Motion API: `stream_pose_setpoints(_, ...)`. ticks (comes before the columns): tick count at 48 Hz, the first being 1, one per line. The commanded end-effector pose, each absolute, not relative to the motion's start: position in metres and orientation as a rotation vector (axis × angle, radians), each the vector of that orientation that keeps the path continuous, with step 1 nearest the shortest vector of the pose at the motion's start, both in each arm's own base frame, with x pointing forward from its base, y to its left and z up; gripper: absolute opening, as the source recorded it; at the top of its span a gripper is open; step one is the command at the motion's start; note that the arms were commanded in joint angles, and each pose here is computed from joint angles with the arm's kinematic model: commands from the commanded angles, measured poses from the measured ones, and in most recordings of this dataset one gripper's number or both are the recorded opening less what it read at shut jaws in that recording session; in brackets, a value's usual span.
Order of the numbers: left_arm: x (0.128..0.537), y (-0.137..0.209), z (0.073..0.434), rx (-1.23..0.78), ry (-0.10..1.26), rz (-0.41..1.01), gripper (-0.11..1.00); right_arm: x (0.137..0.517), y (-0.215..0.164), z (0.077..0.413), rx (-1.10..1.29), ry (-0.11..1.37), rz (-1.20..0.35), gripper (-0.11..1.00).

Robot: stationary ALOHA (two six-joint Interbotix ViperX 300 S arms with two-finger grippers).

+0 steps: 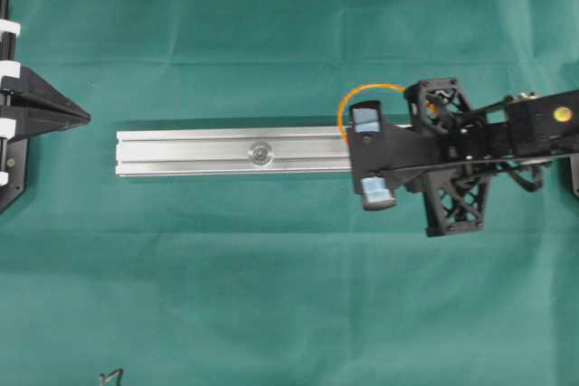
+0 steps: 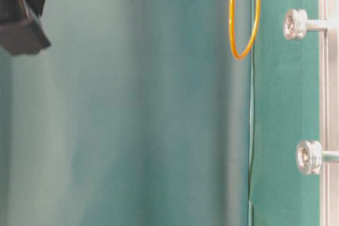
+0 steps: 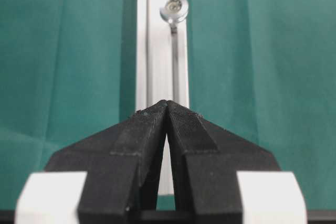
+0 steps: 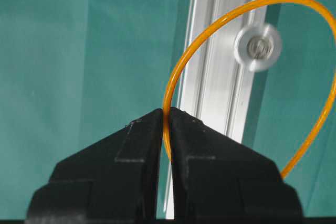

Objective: Hook the rubber onto the shaft.
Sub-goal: 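Pull the band leftward along the rail toward the right silver peg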

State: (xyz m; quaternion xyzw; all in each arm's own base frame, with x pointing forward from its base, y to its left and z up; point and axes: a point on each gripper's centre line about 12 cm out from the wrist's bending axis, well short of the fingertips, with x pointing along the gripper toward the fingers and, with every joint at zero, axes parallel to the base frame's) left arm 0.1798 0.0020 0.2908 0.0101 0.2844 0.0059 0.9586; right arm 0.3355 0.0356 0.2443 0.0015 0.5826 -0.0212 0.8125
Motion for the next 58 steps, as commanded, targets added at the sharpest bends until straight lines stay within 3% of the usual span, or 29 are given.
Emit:
stream_pose_setpoints(1,0.183,0.002,0.302,0.025,0.549,0.014,0.02,0.346,0.035,0.259,0.008,1.195,-0.045,0.07)
stream_pose_setpoints(34,0.183,0.002,0.302,0.025,0.551,0.013,0.02,0.356,0.035,0.258,0.011,1.198,-0.049,0.07)
stream_pose_setpoints(58,0.183,0.002,0.302,0.025,0.552,0.013,0.02,0.356,0.036,0.238,0.015,1.216,-0.045,0.07)
